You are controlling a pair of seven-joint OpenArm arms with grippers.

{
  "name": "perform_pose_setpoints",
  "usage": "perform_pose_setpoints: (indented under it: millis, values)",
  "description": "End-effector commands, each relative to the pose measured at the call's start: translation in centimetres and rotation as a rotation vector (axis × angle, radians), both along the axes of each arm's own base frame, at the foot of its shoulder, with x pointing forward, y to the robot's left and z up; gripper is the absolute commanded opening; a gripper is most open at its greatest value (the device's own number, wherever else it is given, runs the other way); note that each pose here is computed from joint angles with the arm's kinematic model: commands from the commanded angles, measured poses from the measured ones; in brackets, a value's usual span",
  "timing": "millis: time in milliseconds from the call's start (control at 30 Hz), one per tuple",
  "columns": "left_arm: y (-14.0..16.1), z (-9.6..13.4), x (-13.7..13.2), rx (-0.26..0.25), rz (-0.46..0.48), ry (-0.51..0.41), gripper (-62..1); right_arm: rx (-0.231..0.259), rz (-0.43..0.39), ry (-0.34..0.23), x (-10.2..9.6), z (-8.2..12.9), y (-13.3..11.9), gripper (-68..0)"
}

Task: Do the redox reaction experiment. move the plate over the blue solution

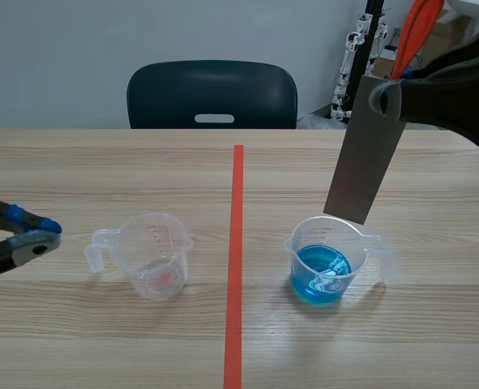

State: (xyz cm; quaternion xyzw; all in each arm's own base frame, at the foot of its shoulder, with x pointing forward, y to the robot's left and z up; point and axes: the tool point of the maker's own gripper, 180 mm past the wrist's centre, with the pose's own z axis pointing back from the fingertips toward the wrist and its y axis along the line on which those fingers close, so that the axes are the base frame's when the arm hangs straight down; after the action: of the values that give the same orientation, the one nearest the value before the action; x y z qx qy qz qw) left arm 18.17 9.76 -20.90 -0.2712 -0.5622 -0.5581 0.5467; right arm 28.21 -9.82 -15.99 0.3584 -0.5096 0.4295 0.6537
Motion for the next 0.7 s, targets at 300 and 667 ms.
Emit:
perform_pose_setpoints:
  millis: [300,667]
  values:
    - [-3.4,-1.4,2.2,0.020,0.021,0.008,-58.2,0.030,0.005,-0.025,0.2,1.4,0.1,-66.9]
    - [-8.8,-4.6,3.2,0.125,0.000,-0.028,-58.2,0.030,0.005,-0.025,0.2,1.4,0.1,-66.9]
